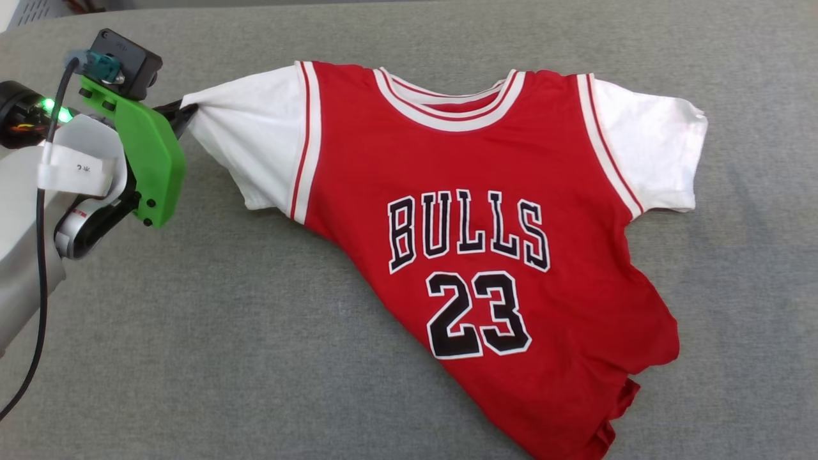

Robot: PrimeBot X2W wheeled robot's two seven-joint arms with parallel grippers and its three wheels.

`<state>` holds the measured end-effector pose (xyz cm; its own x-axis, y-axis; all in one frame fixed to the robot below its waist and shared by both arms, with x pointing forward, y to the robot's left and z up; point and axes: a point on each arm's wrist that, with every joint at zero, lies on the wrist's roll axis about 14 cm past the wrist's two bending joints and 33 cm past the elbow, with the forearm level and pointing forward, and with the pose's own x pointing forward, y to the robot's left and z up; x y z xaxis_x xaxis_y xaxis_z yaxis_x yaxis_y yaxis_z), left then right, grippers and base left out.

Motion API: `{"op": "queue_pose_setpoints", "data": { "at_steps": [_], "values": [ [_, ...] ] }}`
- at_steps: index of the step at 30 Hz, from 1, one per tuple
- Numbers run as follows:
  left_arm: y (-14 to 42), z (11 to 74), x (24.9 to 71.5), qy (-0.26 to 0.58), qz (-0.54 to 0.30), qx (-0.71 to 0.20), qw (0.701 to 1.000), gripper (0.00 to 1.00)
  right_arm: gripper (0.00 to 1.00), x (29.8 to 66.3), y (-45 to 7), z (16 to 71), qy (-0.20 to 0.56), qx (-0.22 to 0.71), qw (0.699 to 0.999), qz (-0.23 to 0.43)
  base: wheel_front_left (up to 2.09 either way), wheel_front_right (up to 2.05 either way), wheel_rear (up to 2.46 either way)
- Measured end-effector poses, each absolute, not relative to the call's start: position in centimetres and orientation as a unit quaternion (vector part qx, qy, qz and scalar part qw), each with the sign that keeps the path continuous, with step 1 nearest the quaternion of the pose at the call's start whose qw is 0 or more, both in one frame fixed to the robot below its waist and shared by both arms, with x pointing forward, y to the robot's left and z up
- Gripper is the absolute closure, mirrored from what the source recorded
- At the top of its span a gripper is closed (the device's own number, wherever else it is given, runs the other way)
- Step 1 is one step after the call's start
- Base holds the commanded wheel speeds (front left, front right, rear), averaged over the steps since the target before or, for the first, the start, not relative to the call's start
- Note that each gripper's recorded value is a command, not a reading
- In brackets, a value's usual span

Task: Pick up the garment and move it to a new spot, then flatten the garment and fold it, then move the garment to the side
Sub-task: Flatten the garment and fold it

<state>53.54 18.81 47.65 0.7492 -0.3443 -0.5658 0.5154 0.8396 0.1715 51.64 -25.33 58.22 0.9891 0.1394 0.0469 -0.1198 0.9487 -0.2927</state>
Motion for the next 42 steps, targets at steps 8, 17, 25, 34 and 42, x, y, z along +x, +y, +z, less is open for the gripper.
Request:
{"op": "queue_pose_setpoints", "data": {
  "at_steps": [8, 17, 25, 34, 42],
  "values": [
    [18.4, 47.3, 53.0, 0.246, -0.239, 0.17, 0.924, 1.0, 0.0, 53.5, -25.6, 49.8, 0.24, -0.141, 0.954, 0.11, 0.0, 0.0, 0.0],
    [17.0, 46.0, 53.5, 0.232, -0.258, 0.18, 0.92, 1.0, 0.0, 54.7, -24.4, 44.0, 0.417, -0.127, 0.888, 0.144, 0.0, 0.0, 0.0],
    [17.5, 44.1, 54.6, 0.233, -0.255, 0.191, 0.919, 1.0, 0.0, 56.4, -22.2, 37.4, 0.479, -0.124, 0.853, 0.169, 0.0, 0.0, 0.0],
    [18.1, 42.5, 54.6, 0.248, -0.25, 0.188, 0.917, 1.0, 0.71, 56.6, -22.0, 35.0, 0.486, -0.112, 0.848, 0.177, 0.0, 0.0, 0.0],
    [18.5, 43.9, 54.9, 0.234, -0.241, 0.194, 0.922, 1.0, 1.0, 57.0, -20.9, 37.2, 0.429, -0.105, 0.877, 0.19, 0.0, 0.0, 0.0]
  ]
}}
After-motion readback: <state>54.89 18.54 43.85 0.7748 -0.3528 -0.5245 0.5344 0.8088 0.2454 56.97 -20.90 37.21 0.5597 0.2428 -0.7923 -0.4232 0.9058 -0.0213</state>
